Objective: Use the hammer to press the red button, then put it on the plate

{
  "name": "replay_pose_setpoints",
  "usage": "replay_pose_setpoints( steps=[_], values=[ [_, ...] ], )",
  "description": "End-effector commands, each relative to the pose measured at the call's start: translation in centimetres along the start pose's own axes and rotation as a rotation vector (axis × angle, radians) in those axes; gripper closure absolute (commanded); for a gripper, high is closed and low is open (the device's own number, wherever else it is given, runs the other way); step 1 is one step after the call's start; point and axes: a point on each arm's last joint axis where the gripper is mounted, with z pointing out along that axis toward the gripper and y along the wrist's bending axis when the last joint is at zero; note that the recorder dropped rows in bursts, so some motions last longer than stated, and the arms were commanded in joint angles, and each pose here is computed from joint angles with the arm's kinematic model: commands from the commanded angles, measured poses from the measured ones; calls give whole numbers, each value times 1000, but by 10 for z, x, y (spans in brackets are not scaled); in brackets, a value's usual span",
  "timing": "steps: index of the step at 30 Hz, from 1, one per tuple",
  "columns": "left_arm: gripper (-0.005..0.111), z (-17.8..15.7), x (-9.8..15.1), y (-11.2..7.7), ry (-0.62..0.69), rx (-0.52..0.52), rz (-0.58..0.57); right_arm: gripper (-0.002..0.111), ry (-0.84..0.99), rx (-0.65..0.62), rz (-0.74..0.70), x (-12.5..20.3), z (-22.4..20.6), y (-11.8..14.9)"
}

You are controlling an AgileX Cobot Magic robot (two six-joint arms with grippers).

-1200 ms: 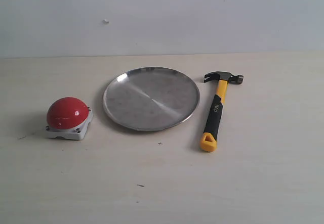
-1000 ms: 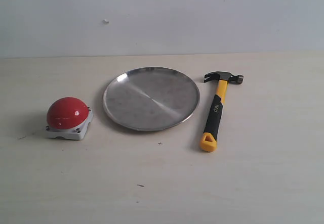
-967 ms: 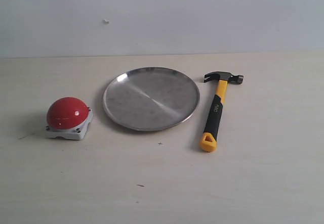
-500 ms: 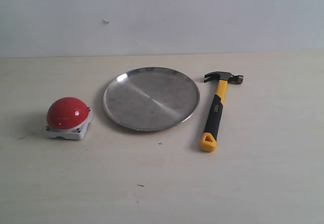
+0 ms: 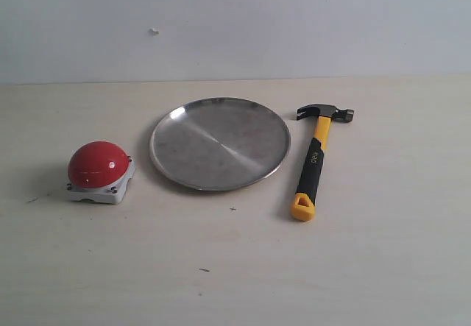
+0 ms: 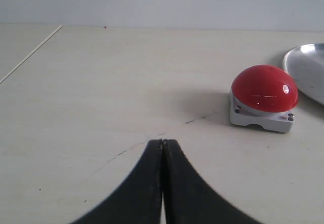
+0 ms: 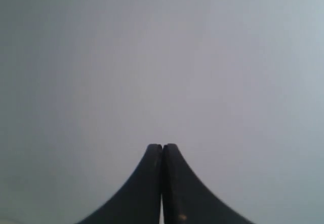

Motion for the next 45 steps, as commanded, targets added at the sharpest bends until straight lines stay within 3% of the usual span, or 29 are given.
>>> replay_pose_setpoints(
  steps=[1,4,6,9,14,17,21,23,28,32,34,37,39,40,41,43,45],
  values=[
    [107,-1,-1,0,-16,-3,-6,108,-164,-60,266,-14,-2,4],
    [107,-1,-1,0,-16,-3,-6,108,-241,-79,631,-21,-3,1],
    [107,-1,-1,0,-16,-3,-6,108,-258,-52,784,-26,-2,-5],
    [107,-1,-1,0,-16,-3,-6,108,-180,55,768,-42,11,-17],
    [107,-1,-1,0,-16,-3,-6,108,211,214,628,-46,67,-42],
    [107,-1,-1,0,-16,-3,-6,108,456,161,540,-21,111,-47],
    [107,-1,-1,0,-16,-3,-6,108,753,6,640,23,166,-43],
    [107,-1,-1,0,-16,-3,-6,108,878,-89,768,47,195,-38],
    [107,-1,-1,0,-16,-3,-6,108,983,-324,852,87,250,-23],
    [107,-1,-1,0,-16,-3,-6,108,854,-580,487,92,285,-1],
    [107,-1,-1,0,-16,-3,-6,108,785,-623,240,94,295,13],
    [107,-1,-1,0,-16,-3,-6,108,724,-548,-313,98,305,26],
    [107,-1,-1,0,-16,-3,-6,108,782,-395,-747,105,307,28],
    [107,-1,-1,0,-16,-3,-6,108,827,-298,-854,104,309,27],
    [107,-1,-1,0,-16,-3,-6,108,915,-158,-925,105,312,27],
    [107,-1,-1,0,-16,-3,-6,108,1046,16,-871,102,319,24],
    [107,-1,-1,0,-16,-3,-6,108,1253,129,-576,104,326,26]
  ],
)
